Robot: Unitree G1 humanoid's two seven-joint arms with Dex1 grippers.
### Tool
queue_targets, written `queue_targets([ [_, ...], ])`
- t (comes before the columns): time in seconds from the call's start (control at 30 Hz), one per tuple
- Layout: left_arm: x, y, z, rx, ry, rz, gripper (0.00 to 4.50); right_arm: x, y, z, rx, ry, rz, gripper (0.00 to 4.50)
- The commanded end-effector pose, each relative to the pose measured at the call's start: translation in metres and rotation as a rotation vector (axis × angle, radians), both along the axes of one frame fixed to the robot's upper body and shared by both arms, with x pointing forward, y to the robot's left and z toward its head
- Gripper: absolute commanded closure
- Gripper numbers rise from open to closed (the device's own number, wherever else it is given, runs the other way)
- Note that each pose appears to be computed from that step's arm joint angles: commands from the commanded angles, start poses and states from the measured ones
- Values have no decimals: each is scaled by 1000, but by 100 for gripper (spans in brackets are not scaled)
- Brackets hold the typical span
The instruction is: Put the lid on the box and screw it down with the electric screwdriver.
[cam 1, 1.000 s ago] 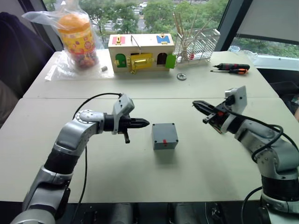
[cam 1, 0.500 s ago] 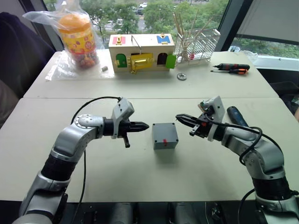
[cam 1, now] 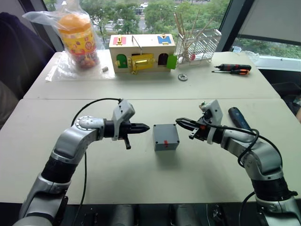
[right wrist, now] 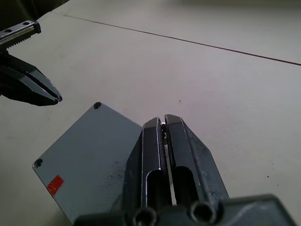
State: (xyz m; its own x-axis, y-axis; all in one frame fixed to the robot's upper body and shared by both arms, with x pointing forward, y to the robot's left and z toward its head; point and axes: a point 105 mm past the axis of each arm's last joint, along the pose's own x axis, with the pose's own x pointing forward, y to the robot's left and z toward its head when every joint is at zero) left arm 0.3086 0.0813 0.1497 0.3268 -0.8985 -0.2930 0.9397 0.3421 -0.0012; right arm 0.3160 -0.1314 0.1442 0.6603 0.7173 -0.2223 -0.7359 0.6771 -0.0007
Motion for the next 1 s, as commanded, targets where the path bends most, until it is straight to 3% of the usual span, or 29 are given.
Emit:
queue_targets([
  [0.03, 0, -2, 13, -26, -52, -8, 450, -1, 5, 8, 10, -40, 23, 445],
  [1.0, 0, -6, 11, -33, -45, -16, 450, -3, 7, 25, 46, -79, 23, 445],
])
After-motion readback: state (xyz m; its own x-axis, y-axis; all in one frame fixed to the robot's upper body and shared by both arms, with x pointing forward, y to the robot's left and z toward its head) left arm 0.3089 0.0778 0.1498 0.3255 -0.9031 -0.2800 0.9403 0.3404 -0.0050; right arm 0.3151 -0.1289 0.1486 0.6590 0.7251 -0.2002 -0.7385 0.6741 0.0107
